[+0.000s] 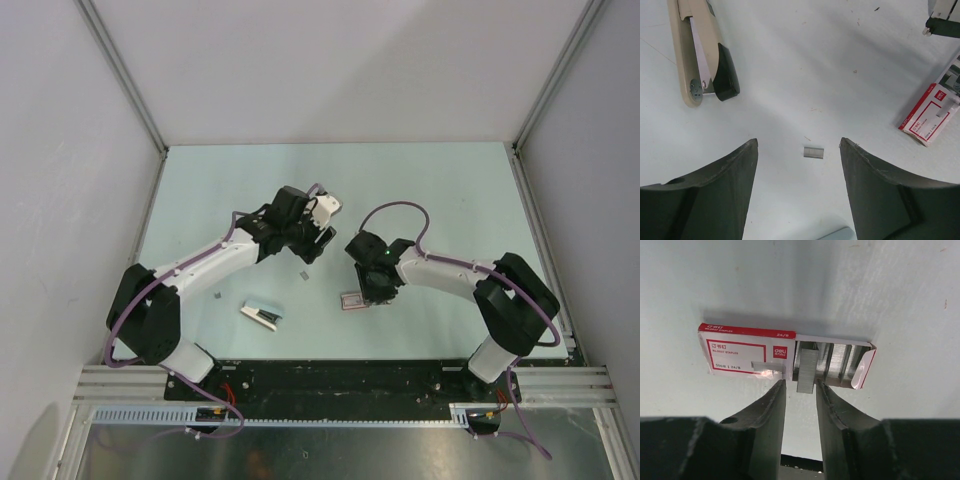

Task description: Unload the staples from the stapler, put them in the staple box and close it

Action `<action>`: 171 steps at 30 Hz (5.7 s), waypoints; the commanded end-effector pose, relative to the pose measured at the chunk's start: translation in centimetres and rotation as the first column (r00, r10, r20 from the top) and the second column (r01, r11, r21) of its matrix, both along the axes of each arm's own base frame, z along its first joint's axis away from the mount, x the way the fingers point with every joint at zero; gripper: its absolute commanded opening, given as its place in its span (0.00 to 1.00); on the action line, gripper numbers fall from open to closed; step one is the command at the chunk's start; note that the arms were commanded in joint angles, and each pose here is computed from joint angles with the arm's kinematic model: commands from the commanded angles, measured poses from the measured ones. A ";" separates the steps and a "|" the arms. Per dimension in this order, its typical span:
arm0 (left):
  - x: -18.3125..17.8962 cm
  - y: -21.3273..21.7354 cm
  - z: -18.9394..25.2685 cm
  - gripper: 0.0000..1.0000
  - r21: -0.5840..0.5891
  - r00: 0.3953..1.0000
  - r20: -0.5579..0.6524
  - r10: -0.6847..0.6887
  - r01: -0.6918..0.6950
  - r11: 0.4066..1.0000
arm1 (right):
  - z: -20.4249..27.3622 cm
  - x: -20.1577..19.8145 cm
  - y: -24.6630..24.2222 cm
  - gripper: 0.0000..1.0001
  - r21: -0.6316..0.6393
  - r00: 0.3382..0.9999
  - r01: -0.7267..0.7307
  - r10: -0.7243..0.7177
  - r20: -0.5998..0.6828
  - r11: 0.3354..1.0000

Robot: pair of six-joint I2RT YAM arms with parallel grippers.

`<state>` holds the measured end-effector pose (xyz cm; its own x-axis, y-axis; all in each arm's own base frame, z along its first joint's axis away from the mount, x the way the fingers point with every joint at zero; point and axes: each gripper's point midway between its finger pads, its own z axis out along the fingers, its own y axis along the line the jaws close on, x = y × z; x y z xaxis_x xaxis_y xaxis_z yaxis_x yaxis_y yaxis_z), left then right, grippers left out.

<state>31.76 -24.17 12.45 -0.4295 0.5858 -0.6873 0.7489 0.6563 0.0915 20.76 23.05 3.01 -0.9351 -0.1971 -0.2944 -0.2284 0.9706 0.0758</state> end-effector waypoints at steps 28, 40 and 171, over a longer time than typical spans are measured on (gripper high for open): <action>-0.3 0.1 2.0 0.71 -0.039 0.999 0.043 -0.025 0.027 0.999 | 3.2 -0.4 0.4 0.00 0.025 0.998 0.001 -0.002 0.070 1.000; -0.3 0.1 2.0 0.71 -0.037 0.999 0.042 -0.022 0.023 0.999 | 2.2 -2.0 -0.1 0.00 0.036 1.000 -0.014 0.013 0.025 0.999; -1.0 0.2 2.6 0.71 -0.050 0.998 0.046 -0.039 0.041 0.998 | 0.8 -0.5 0.5 0.00 0.198 0.999 0.011 -0.019 0.039 0.980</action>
<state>31.05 -23.88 13.61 -0.4155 0.5752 -0.7046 0.7525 0.6525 0.0889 20.14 22.67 2.87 -0.9293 -0.1324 -0.3446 -0.2127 0.9550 0.2066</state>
